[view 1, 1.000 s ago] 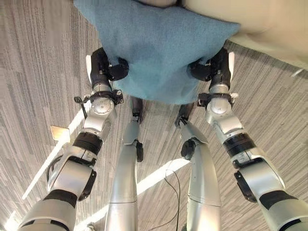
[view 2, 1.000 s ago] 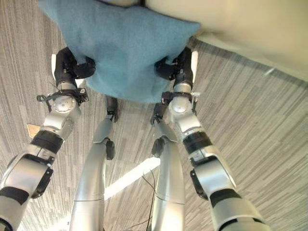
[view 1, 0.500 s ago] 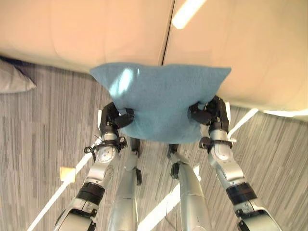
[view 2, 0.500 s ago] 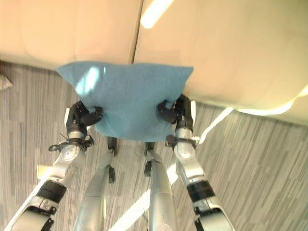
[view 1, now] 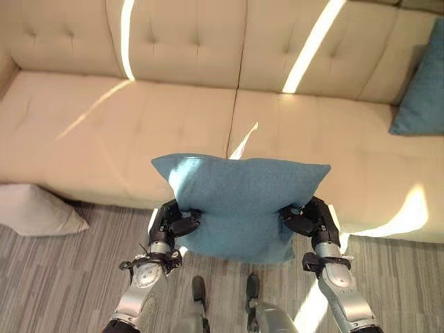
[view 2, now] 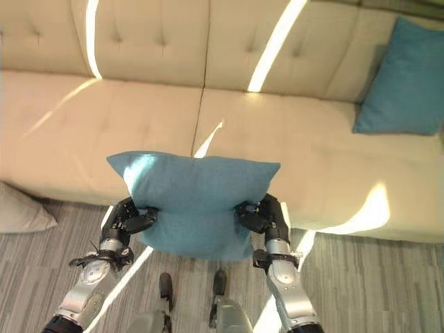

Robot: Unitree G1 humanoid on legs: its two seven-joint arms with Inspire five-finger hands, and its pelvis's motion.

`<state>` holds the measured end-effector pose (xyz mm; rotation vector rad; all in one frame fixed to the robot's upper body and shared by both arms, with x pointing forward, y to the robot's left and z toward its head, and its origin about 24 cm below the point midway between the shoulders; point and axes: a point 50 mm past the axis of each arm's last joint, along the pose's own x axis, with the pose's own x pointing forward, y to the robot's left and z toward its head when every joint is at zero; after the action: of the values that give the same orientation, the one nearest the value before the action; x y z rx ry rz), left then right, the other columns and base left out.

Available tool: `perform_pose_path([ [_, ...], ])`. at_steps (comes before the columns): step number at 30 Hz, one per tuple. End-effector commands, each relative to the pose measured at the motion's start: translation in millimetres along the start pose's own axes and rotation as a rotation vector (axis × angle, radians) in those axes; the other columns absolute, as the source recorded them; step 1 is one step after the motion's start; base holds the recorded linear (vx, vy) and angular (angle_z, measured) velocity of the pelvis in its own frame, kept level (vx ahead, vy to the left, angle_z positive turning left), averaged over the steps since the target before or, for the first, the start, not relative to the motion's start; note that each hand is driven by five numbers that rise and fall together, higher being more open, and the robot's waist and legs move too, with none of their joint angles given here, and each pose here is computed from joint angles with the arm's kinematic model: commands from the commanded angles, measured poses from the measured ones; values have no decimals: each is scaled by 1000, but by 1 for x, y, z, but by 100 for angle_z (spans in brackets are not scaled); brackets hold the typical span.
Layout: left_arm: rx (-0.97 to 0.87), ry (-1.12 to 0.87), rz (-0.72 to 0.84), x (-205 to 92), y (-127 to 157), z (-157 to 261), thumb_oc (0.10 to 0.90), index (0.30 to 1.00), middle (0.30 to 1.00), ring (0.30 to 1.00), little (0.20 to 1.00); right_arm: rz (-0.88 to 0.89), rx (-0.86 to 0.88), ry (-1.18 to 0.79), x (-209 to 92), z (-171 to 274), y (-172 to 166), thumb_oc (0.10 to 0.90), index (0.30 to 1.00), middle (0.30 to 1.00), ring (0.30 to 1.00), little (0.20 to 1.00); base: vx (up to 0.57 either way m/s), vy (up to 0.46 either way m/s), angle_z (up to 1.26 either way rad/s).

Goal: Pick up all the scattered cushions and arrange them neatly on the sofa.

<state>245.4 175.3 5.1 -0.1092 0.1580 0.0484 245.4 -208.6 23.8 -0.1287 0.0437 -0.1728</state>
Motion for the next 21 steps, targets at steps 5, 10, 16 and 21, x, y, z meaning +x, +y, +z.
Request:
perform_pose_path([
  [5, -18, -252, -145, 4, -25, 44, 400, 300, 300, 300, 300, 50, -3, -302, 0, 54, -1, 400, 300, 300, 300, 300, 44, -83, -9],
  [10, 18, -268, -178, 3, -33, 47, 400, 300, 300, 300, 300, 59, -5, -299, 2, 55, 0, 400, 300, 300, 300, 300, 25, 14, -12],
  [16, 32, -251, -168, 0, -29, 43, 400, 300, 300, 300, 300, 64, 11, -306, 3, 58, 3, 400, 300, 300, 300, 300, 141, 103, -7],
  [21, 57, -252, -155, -4, -21, 44, 400, 300, 300, 300, 300, 96, 24, -310, 2, 59, 14, 400, 300, 300, 300, 300, 209, 261, -57],
])
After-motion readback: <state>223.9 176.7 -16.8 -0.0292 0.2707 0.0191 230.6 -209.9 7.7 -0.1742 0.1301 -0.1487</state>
